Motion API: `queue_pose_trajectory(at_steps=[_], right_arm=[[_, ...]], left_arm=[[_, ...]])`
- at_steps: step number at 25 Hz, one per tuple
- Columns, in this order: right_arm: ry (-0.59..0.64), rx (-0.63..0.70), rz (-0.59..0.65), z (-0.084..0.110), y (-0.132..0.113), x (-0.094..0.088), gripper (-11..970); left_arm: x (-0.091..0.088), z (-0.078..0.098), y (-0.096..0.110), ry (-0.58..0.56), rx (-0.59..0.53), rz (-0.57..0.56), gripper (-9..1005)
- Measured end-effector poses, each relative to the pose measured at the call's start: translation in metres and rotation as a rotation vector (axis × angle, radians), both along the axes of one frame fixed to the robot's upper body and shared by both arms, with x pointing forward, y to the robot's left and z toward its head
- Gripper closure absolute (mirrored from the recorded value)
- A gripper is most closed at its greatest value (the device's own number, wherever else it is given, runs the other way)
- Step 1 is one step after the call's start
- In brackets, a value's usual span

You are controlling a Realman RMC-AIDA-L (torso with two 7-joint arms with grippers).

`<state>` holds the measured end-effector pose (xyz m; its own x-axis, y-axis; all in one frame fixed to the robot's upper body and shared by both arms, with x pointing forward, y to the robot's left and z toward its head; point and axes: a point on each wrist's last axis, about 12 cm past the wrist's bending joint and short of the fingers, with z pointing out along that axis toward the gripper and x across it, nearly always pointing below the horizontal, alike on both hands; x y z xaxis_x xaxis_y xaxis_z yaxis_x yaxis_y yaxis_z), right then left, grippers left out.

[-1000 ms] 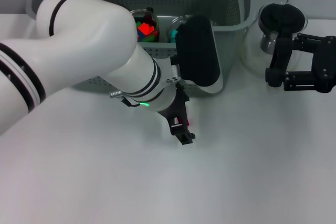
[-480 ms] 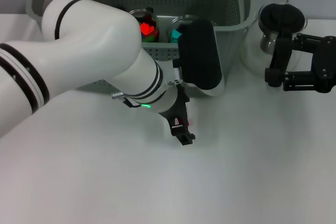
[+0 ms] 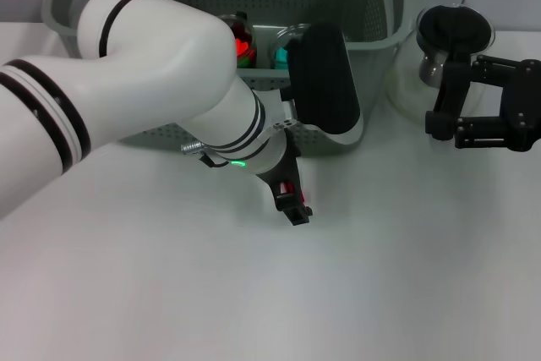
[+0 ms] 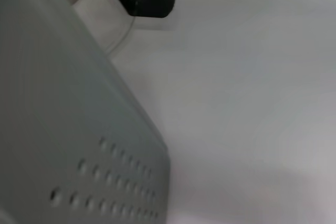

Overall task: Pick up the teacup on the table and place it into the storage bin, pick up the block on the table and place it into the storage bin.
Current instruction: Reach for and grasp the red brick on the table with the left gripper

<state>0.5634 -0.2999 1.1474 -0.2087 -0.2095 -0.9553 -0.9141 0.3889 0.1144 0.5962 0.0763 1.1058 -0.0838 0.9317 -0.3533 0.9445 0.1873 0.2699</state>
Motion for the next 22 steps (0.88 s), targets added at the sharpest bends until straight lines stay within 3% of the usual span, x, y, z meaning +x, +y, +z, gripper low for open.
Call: queue_pose_trajectory(at_steps=[22], right_arm=[[-0.002, 0.001, 0.003, -0.0001, -0.0006, -0.0002, 31]], left_arm=[[-0.0073, -0.0041, -0.0054, 0.02, 0.031, -0.027, 48]])
